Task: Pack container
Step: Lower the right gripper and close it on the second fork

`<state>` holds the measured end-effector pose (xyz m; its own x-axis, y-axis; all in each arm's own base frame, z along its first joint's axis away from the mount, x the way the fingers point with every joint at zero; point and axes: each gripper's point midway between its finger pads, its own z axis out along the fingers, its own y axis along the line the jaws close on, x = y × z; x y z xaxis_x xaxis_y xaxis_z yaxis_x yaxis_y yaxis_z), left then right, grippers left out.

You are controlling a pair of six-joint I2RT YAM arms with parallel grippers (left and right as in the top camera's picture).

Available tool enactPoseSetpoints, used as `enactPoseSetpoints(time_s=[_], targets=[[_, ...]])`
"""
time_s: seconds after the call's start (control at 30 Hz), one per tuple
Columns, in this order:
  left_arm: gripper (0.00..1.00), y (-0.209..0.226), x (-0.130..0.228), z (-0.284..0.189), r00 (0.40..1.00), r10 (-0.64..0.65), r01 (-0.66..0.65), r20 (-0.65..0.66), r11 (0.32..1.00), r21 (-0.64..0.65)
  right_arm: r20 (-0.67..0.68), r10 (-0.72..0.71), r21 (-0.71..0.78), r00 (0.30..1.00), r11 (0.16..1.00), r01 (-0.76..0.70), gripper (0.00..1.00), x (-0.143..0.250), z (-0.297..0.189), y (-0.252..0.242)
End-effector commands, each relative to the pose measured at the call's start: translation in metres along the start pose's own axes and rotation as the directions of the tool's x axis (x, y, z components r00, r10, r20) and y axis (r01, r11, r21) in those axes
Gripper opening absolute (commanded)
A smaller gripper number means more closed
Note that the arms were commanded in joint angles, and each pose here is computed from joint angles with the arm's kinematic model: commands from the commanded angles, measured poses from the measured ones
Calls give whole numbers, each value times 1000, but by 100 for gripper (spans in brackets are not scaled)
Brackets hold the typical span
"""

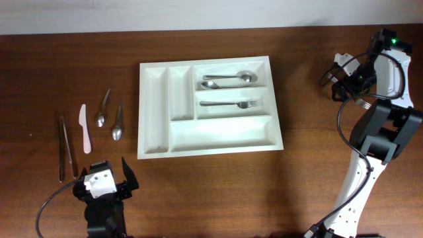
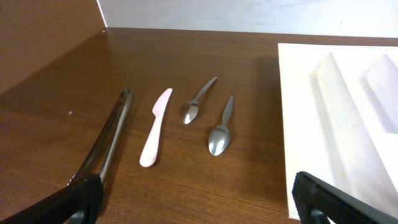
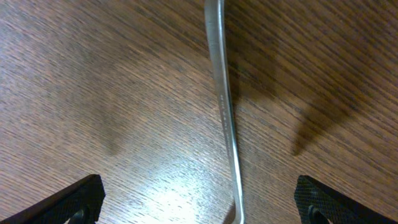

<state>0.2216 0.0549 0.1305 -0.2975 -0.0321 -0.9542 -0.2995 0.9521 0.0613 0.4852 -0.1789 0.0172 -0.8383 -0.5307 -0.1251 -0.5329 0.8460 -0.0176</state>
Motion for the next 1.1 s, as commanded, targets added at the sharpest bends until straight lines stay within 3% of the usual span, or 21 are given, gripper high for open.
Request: enactPoseSetpoints(time_s=[0.0,1.07], targets=[[99,3,2,0,1000,-9,9,-6,1000,-18,-23,3,11,1000,1000,-3,99,6,6,-5],[99,3,2,0,1000,-9,9,-6,1000,-18,-73,15,-14,997,1000,-16,99,18,25,4]])
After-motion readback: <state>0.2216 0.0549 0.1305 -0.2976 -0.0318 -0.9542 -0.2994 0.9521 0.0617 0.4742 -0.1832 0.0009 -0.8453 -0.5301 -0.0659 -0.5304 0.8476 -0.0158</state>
